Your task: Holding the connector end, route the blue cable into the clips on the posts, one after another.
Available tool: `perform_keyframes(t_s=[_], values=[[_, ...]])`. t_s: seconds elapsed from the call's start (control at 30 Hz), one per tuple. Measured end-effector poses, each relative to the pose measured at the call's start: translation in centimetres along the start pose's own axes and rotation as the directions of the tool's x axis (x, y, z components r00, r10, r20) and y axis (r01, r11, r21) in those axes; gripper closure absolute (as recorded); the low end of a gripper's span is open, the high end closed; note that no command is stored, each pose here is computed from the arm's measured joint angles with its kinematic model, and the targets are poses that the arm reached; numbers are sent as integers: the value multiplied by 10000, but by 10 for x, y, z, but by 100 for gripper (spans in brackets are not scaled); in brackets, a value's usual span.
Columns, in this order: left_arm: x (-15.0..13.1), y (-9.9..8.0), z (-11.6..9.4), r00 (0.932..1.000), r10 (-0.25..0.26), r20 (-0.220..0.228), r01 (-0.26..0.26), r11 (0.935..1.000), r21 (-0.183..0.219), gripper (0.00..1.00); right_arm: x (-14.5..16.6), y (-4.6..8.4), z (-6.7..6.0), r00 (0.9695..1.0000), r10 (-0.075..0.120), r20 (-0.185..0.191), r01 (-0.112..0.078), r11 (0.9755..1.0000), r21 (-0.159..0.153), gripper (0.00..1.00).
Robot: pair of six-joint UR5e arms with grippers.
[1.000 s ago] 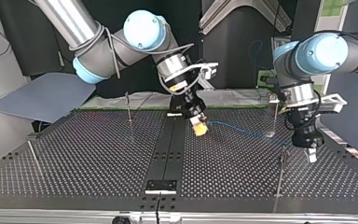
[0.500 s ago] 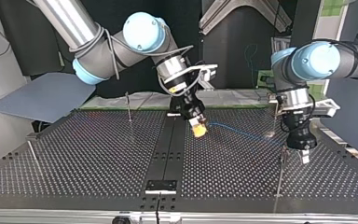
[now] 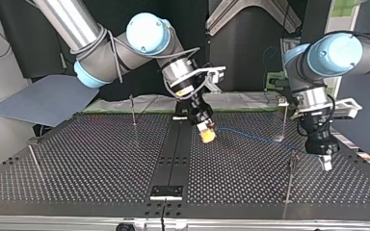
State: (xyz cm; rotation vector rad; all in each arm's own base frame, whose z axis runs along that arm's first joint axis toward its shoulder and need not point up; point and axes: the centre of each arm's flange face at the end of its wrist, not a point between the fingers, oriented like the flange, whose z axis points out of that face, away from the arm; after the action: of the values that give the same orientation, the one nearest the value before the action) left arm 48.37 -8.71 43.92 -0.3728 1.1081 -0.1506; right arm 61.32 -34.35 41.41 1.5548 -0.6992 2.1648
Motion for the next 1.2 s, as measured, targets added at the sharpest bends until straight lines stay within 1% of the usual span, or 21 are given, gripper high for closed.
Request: perform_keyframes(t_s=[0.33, 0.43, 0.53, 0.63, 0.73, 0.87, 0.93, 1.07, 1.2], values=[[-1, 0, -2, 9999, 11, -114, -11, 10000, -4, 100, 6, -1, 3, 10000, 0, -90, 1, 10000, 28, 100], [0, 0, -3, 9998, 30, -184, -31, 10000, -27, 100, 10, -5, 3, 9999, -51, -107, 52, 10000, 85, 100], [2, -1, -4, 9995, 64, -312, -65, 10000, -44, 100, 13, -9, 2, 9999, -76, -93, 77, 9999, 128, 100], [5, -2, -7, 9984, 174, -543, -177, 9998, -55, 100, 14, -11, 1, 10000, -80, -47, 80, 9999, 138, 100], [8, -4, -11, 9960, 382, -802, -387, 9992, -47, 100, 14, -12, 0, 10000, -76, 56, 75, 9999, 137, 100], [12, -7, -18, 9900, 751, -1196, -770, 9970, -113, 100, 14, -13, -2, 9997, -69, 215, 66, 9999, 112, 100], [14, -8, -21, 9871, 857, -1351, -888, 9959, -176, 100, 14, -12, -4, 9995, -68, 323, 65, 10000, 66, 100], [15, -9, -27, 9818, 969, -1635, -1031, 9942, -300, 100, 14, -11, -6, 9989, -67, 453, 69, 10000, -48, 100], [17, -12, -33, 9765, 993, -1913, -1094, 9931, -430, 100, 18, -8, -7, 9988, -67, 481, 76, 9998, -184, 100]])
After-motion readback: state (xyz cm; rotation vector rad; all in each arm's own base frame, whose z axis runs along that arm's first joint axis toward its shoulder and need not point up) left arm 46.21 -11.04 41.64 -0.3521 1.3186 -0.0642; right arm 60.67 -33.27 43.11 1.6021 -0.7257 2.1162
